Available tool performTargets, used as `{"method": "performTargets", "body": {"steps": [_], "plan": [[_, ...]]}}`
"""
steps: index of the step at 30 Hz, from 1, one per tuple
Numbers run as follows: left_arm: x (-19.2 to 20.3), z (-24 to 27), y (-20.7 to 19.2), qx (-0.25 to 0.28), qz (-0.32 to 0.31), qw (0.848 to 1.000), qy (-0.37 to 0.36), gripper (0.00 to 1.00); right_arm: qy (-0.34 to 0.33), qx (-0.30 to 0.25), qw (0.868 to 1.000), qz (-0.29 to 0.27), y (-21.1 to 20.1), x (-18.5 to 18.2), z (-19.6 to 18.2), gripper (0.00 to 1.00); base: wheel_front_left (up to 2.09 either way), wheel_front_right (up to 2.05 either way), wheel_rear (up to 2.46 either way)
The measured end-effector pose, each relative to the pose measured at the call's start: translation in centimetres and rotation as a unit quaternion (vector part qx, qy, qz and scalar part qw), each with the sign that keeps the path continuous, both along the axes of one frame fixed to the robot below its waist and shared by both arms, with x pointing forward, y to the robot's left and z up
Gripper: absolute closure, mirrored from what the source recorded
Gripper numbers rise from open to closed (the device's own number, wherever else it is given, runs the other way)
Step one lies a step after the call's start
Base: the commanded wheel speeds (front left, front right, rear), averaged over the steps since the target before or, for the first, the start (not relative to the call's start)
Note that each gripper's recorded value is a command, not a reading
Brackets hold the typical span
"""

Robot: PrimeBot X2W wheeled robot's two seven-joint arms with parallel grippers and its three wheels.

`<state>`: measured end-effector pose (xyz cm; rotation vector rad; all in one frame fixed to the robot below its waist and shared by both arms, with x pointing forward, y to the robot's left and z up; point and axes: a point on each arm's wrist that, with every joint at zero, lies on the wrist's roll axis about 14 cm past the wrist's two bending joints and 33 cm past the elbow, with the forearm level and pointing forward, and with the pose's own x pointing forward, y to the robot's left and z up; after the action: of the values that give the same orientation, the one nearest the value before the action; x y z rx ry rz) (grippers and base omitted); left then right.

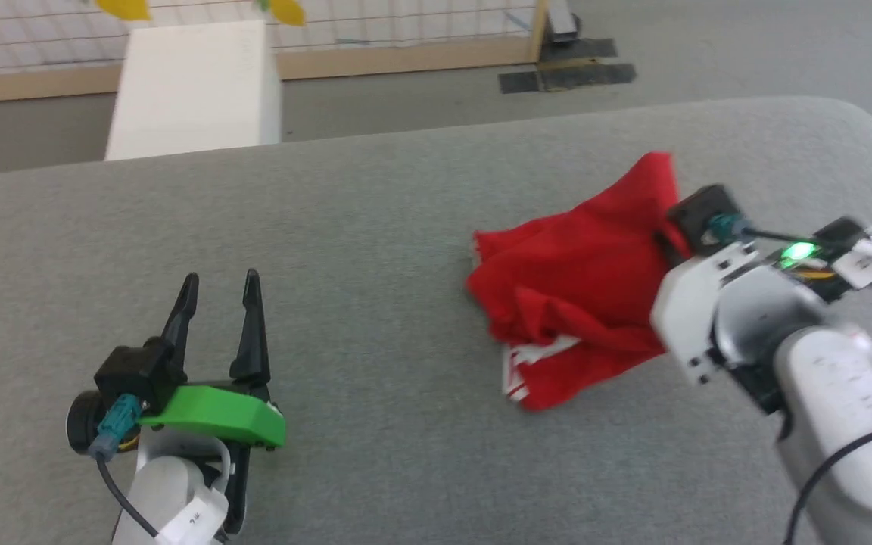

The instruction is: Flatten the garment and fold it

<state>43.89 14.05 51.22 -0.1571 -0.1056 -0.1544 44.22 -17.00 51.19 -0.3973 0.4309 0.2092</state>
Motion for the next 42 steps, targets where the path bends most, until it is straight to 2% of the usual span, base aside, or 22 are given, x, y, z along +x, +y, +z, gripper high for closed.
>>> {"method": "performTargets", "body": {"steps": [4,9,17,22,28,29,30,31,32,35,42], "plan": [[1.5,0.2,-2.5,-0.002,-0.032,0.999,-0.008,0.00,-0.003,-0.045,0.998,-0.048,-5.7,-0.1,0.8,1.00,0.00,0.00,0.00],[3.4,-0.2,-5.0,-0.001,-0.066,0.998,-0.012,0.00,0.020,-0.086,0.990,-0.113,-12.8,-0.7,0.1,1.00,0.00,0.00,0.00],[6.7,-2.4,-7.9,0.004,-0.108,0.994,-0.005,0.00,0.045,-0.131,0.966,-0.216,-22.9,-0.6,-1.5,1.00,0.00,0.00,0.00],[8.1,-4.8,-8.7,0.007,-0.122,0.992,0.015,0.00,0.035,-0.150,0.954,-0.257,-26.8,0.4,-2.2,1.00,0.00,0.00,0.00],[8.8,-7.9,-8.5,0.010,-0.125,0.991,0.043,0.00,0.041,-0.165,0.945,-0.279,-28.9,1.6,-4.2,1.00,0.00,0.00,0.00],[8.7,-8.3,-8.3,0.011,-0.124,0.991,0.048,0.00,0.042,-0.164,0.945,-0.280,-28.9,1.8,-4.7,0.96,0.00,0.00,0.00],[8.7,-8.5,-8.2,0.012,-0.123,0.991,0.051,0.00,0.042,-0.165,0.945,-0.278,-28.9,2.0,-5.0,0.79,0.00,0.00,0.00],[8.6,-8.7,-8.0,0.013,-0.121,0.991,0.053,0.00,0.042,-0.164,0.946,-0.276,-28.7,2.2,-5.4,0.47,0.00,0.00,0.00],[8.5,-8.9,-7.7,0.015,-0.118,0.991,0.056,0.00,0.040,-0.157,0.946,-0.280,-28.7,2.3,-5.8,0.00,0.00,0.00,0.00],[8.2,-8.9,-7.3,0.015,-0.112,0.992,0.060,0.00,0.016,-0.141,0.948,-0.285,-28.6,2.7,-5.5,0.00,0.00,0.00,0.00],[6.5,-7.1,-6.7,0.001,-0.097,0.994,0.058,0.00,-0.083,-0.086,0.954,-0.277,-27.0,3.0,-1.9,0.00,0.00,0.00,0.00]]}}
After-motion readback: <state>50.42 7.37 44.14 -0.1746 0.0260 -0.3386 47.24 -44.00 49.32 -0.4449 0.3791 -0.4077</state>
